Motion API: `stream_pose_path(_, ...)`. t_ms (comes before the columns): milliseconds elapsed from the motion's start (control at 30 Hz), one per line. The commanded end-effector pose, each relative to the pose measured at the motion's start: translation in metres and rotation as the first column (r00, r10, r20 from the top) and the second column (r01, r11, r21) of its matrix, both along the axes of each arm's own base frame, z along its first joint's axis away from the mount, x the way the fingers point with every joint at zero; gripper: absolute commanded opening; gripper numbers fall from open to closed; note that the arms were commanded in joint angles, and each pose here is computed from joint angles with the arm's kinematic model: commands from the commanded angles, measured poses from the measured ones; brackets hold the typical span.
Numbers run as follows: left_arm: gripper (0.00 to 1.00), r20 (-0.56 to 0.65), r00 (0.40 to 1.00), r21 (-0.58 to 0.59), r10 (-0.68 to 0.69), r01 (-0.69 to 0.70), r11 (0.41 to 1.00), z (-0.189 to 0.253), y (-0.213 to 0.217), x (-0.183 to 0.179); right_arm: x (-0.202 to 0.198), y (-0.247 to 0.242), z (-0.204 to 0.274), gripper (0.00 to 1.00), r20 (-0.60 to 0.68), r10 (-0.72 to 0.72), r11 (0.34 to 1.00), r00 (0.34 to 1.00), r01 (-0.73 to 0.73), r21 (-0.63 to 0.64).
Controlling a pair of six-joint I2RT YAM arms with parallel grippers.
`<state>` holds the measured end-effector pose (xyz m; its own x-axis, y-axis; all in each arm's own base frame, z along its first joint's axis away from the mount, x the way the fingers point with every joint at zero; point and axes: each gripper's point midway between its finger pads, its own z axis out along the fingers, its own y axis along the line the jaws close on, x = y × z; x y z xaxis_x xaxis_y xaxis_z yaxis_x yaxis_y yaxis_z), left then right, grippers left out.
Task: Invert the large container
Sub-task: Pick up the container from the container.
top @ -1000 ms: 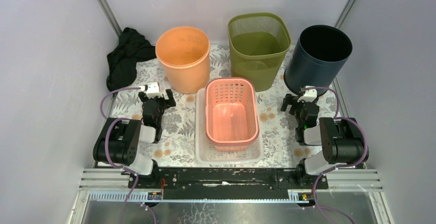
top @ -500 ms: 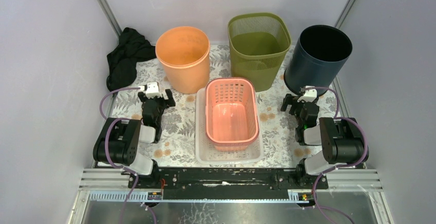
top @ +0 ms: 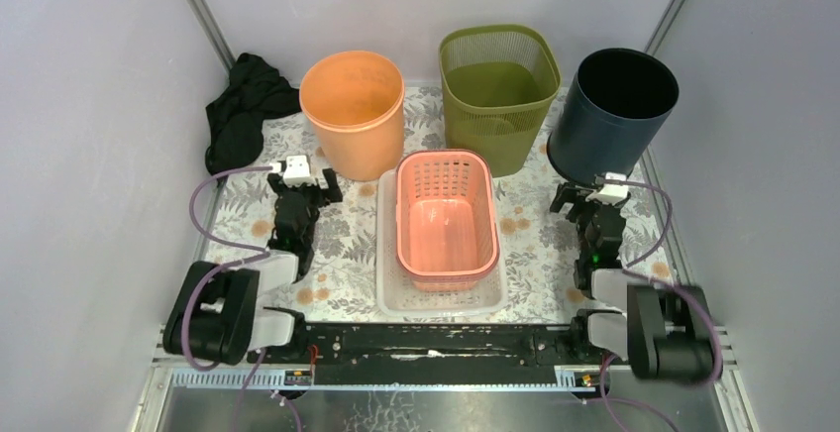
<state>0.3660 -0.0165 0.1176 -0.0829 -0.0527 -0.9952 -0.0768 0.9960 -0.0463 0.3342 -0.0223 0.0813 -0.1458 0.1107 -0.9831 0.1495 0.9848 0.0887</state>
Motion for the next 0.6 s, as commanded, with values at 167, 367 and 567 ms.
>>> stream_pose_path(167, 1.0, 0.085, 0.996, -0.118, -0.03, 0.04, 0.992, 0.085, -0.019, -0.019, -0.018, 0.023, 0.115, 0.99, 0.214, 0.118, 0.992, 0.97, -0.124, 0.013)
stream_pose_path(367, 1.0, 0.181, 0.981, -0.325, -0.068, 0.124, 0.938, 0.168, -0.035, -0.042, -0.033, 0.031, 0.176, 0.99, 0.198, 0.082, 0.97, 0.977, -0.124, 0.207)
stream_pose_path(567, 1.0, 0.196, 0.947, -0.447, -0.252, 0.316, 0.837, 0.247, -0.075, -0.054, -0.059, 0.061, 0.253, 0.99, 0.143, 0.151, 0.874, 0.978, -0.2, 0.444)
